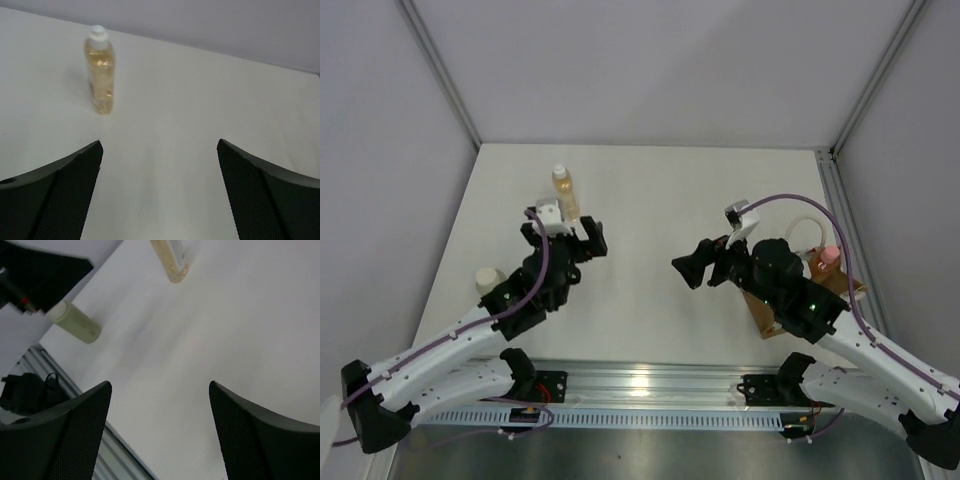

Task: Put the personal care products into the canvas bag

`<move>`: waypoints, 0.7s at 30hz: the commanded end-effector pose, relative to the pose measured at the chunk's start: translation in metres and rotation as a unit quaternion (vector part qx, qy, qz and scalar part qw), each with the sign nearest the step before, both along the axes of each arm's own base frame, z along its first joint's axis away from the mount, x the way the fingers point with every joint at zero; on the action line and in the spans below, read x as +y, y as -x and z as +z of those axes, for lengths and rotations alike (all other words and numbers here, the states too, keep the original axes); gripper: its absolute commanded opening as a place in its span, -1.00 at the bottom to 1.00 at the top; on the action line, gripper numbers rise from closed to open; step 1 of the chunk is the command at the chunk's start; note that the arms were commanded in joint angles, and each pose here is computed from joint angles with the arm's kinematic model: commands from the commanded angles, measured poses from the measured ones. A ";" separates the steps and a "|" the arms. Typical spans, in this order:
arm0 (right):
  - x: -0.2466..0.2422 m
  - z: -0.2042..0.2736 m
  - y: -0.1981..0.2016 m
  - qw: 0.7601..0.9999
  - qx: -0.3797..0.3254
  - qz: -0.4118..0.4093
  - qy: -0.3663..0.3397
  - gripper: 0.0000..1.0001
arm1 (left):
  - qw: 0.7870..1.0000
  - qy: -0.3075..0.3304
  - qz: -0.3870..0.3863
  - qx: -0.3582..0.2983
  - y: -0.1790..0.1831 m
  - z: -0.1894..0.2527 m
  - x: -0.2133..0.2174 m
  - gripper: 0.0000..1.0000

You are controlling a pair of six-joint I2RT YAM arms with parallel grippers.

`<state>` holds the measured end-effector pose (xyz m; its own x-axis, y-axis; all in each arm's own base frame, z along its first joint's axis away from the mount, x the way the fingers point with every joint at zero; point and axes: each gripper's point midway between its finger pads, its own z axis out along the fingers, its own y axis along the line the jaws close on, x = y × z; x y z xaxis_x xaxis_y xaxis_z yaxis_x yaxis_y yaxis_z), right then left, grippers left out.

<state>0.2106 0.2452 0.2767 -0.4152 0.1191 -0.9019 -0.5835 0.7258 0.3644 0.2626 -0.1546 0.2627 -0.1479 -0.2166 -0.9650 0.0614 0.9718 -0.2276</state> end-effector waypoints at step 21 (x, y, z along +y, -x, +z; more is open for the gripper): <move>-0.024 0.045 0.043 0.989 -0.074 0.034 -0.125 0.69 | 0.983 -0.004 0.135 0.126 -0.217 -0.052 0.081 0.93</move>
